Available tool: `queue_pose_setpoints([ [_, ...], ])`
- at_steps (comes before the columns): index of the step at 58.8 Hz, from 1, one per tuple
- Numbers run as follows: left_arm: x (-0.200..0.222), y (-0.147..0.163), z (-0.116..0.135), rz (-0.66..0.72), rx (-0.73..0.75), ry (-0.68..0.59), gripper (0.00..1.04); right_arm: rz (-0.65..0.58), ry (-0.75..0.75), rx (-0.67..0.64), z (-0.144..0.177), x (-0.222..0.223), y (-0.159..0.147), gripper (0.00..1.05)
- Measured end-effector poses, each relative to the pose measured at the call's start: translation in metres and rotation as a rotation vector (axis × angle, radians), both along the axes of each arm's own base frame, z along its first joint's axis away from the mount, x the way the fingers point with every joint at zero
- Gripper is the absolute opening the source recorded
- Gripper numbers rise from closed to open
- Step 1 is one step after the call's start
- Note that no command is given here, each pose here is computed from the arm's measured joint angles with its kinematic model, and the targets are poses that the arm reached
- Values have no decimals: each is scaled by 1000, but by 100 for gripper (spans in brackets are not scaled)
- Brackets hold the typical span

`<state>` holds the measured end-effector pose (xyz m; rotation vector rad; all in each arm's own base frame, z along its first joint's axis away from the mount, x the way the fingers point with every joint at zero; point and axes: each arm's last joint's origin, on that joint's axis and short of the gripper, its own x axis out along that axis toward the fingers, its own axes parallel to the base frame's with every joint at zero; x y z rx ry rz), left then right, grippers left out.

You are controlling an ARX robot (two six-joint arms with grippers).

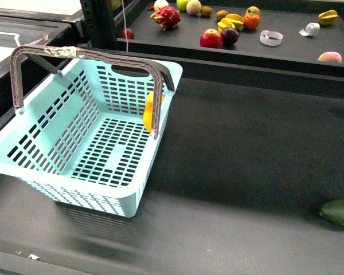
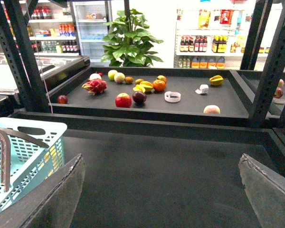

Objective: Pick mango with right arm and hold basket with left

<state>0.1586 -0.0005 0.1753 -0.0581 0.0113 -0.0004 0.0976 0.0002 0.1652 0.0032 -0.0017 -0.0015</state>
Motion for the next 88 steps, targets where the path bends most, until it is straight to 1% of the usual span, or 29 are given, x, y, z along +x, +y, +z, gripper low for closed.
queue_pose_setpoints([
  [6,-8,0,-4,0,30,-8,2,0,0,0,0,0,0,96],
  [11,-13,0,-10,0,40,-7,2,0,0,0,0,0,0,96],
  [42,-38,0,-1,1,50,-38,2,0,0,0,0,0,0,96],
  [73,-52,0,-1,1,50,-37,2,0,0,0,0,0,0,96],
  [76,-58,0,-6,-2,50,-4,2,0,0,0,0,0,0,96],
  [80,-62,0,-4,-1,51,-31,2,0,0,0,0,0,0,96],
  [88,-62,0,-4,-1,51,-31,2,0,0,0,0,0,0,96],
])
